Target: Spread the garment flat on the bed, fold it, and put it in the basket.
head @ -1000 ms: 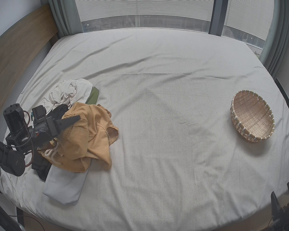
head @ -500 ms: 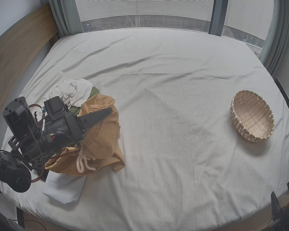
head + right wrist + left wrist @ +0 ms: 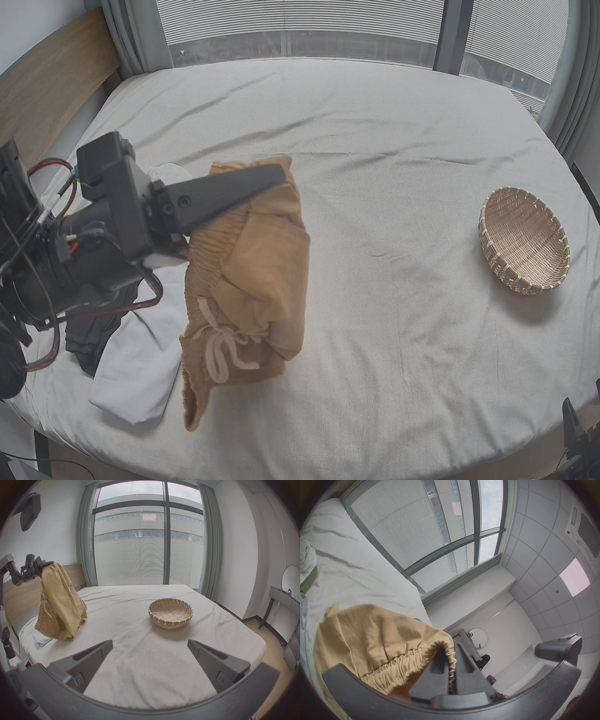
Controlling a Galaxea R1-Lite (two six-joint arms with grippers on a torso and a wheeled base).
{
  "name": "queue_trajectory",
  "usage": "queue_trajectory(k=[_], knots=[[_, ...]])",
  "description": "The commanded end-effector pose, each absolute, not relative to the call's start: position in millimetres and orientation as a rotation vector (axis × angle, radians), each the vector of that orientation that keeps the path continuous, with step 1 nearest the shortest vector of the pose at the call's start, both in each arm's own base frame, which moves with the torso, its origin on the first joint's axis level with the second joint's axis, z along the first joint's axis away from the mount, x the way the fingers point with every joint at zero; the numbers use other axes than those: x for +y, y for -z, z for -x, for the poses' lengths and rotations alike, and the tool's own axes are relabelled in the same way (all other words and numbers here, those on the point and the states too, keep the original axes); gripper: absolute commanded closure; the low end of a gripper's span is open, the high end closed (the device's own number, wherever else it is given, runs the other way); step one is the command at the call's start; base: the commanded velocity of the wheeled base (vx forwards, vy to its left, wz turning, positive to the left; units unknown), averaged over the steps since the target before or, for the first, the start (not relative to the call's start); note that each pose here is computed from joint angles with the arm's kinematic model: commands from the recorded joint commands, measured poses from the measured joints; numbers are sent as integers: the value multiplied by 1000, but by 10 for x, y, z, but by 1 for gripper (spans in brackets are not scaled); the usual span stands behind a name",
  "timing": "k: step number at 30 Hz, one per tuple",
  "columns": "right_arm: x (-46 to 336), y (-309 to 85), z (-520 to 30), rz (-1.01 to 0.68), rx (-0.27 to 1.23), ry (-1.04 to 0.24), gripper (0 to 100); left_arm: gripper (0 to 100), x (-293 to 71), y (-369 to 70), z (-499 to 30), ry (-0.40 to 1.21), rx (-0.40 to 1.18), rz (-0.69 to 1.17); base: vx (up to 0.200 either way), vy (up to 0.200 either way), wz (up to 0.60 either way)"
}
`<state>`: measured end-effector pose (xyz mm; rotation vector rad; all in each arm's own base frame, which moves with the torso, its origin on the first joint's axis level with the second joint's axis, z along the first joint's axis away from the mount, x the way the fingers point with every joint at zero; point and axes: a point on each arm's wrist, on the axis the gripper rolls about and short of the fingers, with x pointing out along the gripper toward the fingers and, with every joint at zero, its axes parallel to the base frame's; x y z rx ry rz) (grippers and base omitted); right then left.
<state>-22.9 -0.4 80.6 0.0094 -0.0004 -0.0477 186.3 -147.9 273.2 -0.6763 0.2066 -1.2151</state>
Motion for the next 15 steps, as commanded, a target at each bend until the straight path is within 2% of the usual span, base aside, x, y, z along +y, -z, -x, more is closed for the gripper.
queue_trajectory(k=[1,6,15], knots=[[-4,-755,224,-9,7,48,0,100,-1433,-2597,-2044,1113,220,685,0,0,0],[-4,-756,224,-9,6,48,0,100,-1403,-2358,-2231,1041,267,678,0,0,0],[-4,-754,225,-8,6,48,0,100,-1430,-2120,-2264,1021,294,620,0,0,0]])
